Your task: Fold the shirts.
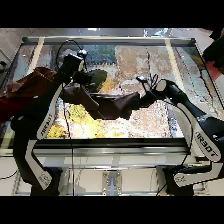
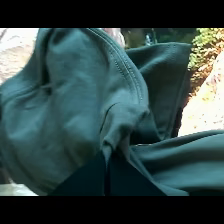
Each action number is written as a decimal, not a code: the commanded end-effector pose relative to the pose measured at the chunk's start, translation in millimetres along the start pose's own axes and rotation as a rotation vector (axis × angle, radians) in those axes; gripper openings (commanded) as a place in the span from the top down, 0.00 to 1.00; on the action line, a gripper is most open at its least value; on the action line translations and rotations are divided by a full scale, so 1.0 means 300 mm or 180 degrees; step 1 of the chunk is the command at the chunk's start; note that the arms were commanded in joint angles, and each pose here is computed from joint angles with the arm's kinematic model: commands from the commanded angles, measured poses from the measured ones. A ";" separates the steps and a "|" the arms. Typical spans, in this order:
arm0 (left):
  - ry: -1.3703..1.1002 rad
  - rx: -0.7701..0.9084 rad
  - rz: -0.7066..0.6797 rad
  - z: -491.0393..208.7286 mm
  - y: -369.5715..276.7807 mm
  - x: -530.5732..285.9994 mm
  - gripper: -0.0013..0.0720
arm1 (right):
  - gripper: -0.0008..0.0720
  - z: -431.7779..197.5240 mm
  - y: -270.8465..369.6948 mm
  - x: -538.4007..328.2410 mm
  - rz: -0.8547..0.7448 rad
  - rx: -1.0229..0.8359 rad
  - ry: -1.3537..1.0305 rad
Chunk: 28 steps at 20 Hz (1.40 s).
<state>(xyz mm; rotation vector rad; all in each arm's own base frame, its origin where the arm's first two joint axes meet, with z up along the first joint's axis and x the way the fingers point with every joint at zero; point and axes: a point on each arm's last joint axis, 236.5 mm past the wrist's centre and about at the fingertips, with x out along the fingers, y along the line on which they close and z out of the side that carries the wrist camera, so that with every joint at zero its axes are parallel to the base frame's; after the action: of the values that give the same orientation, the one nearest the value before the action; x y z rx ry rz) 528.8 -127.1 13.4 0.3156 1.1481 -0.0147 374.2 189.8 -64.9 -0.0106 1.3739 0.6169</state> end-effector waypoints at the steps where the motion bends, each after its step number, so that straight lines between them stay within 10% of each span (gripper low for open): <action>1: -0.0059 0.0126 0.0086 0.010 0.042 -0.060 0.97 | 0.30 -0.019 0.046 0.131 -0.0089 -0.0297 0.0134; 9: -0.0082 0.0129 0.0095 0.016 0.048 -0.059 0.97 | 0.39 0.084 -0.001 0.156 -0.0290 -0.0353 -0.0252; 11: -0.0081 0.0129 0.0095 0.015 0.048 -0.059 0.97 | 0.95 0.088 -0.002 0.159 -0.0296 -0.0353 -0.0269; 17: -0.0507 0.0152 0.0610 0.080 0.245 -0.305 0.97 | 0.97 0.176 0.046 -0.089 -0.0495 -0.0739 -0.0401; 28: -0.2678 -0.1169 0.0724 -0.297 0.727 -1.546 0.97 | 0.97 -0.093 0.558 -1.687 -0.1242 -0.1525 -0.3264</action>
<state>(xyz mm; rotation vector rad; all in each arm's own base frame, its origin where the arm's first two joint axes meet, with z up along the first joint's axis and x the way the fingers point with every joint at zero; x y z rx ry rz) 368.5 12.0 383.7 0.2378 0.4720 0.2393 320.0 148.4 358.7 -0.3344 0.4433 0.5337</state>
